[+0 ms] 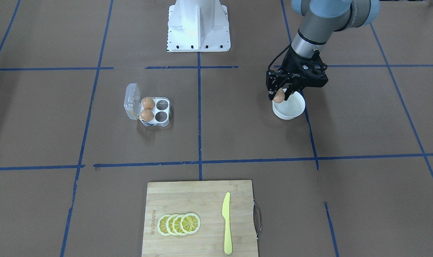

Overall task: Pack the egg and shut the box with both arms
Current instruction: 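Lift the egg with the left gripper and carry it toward the carton, then lower the egg into the empty carton cup and open the left gripper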

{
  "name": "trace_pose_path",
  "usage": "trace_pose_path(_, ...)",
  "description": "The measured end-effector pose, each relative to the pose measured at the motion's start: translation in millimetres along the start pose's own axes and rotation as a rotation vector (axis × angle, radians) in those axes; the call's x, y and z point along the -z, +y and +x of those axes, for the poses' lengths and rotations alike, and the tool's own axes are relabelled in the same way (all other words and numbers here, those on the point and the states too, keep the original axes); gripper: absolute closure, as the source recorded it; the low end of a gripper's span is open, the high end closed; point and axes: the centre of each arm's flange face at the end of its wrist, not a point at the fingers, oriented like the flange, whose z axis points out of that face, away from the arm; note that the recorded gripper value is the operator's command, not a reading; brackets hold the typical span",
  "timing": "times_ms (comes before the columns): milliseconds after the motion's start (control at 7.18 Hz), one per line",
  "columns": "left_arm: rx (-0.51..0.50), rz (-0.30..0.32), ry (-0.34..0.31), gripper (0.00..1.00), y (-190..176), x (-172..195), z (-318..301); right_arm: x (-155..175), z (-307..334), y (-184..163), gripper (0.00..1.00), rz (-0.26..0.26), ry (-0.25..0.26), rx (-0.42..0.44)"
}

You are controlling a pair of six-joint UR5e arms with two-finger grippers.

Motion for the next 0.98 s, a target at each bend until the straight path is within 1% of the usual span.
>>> trace_pose_path(139,0.038,0.004,0.088,1.00,-4,-2,56,-1,1,1,0.00,-0.002,-0.001,-0.002)
trace_pose_path(279,0.067,0.001,0.184,1.00,3,-18,107,-1,1,2,0.00,-0.003,-0.002,-0.003)
trace_pose_path(418,0.069,0.012,0.254,1.00,21,-47,146,-1,1,2,0.00,-0.003,-0.003,-0.003)
trace_pose_path(557,0.055,0.038,0.309,1.00,53,-88,186,-1,1,2,0.00,-0.003,-0.004,-0.004)
trace_pose_path(697,0.047,0.068,0.346,1.00,77,-124,218,-2,2,3,0.00,-0.004,-0.006,-0.006)
trace_pose_path(836,0.044,0.080,0.362,1.00,91,-146,236,-3,2,4,0.00,-0.006,-0.011,-0.009)
trace_pose_path(975,0.040,0.078,0.366,1.00,101,-157,243,-4,3,4,0.00,-0.008,-0.015,-0.011)
